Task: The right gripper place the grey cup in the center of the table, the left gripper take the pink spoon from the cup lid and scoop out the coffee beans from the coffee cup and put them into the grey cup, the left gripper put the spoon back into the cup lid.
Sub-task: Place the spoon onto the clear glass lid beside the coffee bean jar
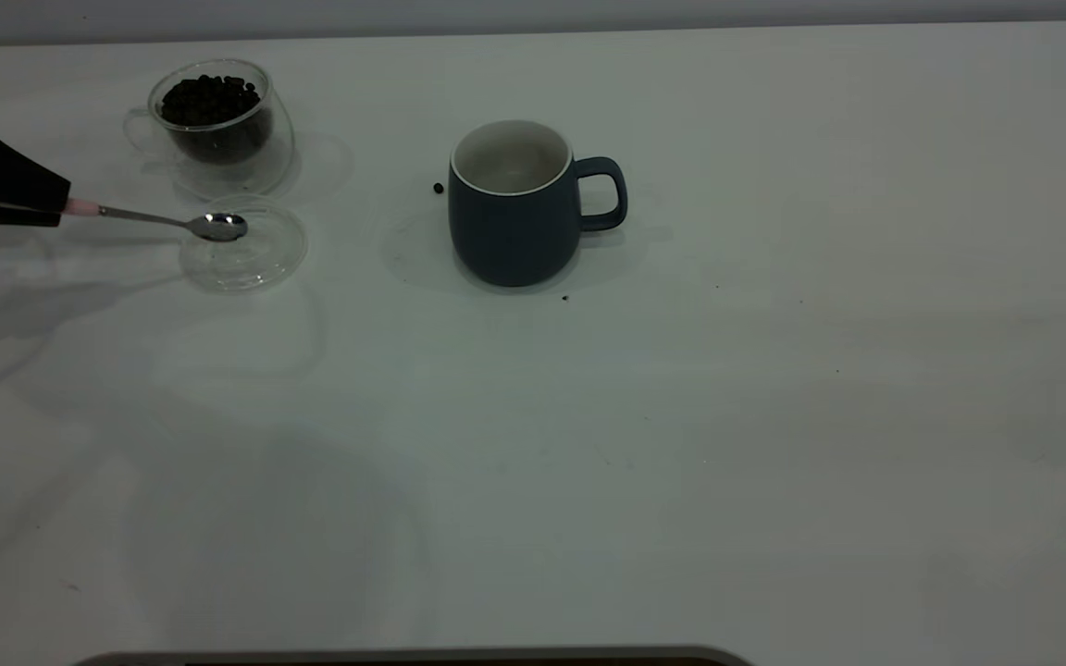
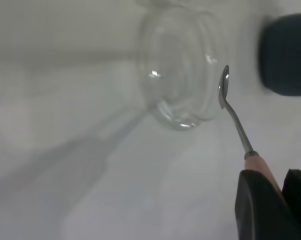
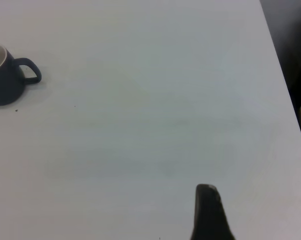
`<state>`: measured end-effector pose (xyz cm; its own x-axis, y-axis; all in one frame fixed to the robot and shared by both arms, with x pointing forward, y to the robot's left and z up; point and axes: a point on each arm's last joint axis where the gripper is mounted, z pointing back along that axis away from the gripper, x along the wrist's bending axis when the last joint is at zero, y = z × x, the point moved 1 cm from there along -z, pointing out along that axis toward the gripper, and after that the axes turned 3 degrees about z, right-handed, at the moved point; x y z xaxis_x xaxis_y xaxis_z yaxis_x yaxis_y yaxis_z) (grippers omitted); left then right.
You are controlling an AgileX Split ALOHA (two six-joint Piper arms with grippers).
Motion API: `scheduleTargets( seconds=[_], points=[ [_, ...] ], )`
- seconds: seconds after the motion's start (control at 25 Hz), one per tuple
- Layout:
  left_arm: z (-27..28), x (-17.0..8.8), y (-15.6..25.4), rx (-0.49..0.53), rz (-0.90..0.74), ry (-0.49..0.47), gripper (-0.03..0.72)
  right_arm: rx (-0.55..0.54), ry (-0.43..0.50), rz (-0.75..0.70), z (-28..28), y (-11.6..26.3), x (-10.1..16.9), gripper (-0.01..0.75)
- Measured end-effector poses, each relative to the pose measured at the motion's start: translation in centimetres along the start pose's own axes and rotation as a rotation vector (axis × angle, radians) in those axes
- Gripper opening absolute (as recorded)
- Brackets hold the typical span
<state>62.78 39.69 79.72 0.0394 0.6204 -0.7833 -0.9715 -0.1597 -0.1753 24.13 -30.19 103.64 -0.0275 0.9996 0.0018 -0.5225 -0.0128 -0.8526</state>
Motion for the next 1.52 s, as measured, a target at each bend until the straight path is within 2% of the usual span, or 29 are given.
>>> scheduleTargets(
  seconds=[0.36, 0.6, 1.16, 1.28, 1.52],
  points=[
    [-2.1, 2.0, 0.2, -0.083, 0.070, 0.050, 0.129, 0.000, 0.000, 0.000, 0.0, 0.0, 0.0, 0.518],
    [-3.4, 3.3, 0.9, -0.091, 0.118, 0.075, 0.129, 0.000, 0.000, 0.000, 0.0, 0.0, 0.0, 0.518],
    [-3.7, 3.7, 0.7, -0.133, 0.109, 0.093, 0.133, 0.000, 0.000, 0.000, 0.0, 0.0, 0.0, 0.518],
    [-3.7, 3.7, 0.7, -0.133, 0.109, 0.091, 0.174, 0.000, 0.000, 0.000, 0.0, 0.0, 0.0, 0.518],
    [-3.7, 3.7, 0.7, -0.132, 0.110, 0.089, 0.407, 0.000, 0.000, 0.000, 0.0, 0.0, 0.0, 0.518]
  ],
)
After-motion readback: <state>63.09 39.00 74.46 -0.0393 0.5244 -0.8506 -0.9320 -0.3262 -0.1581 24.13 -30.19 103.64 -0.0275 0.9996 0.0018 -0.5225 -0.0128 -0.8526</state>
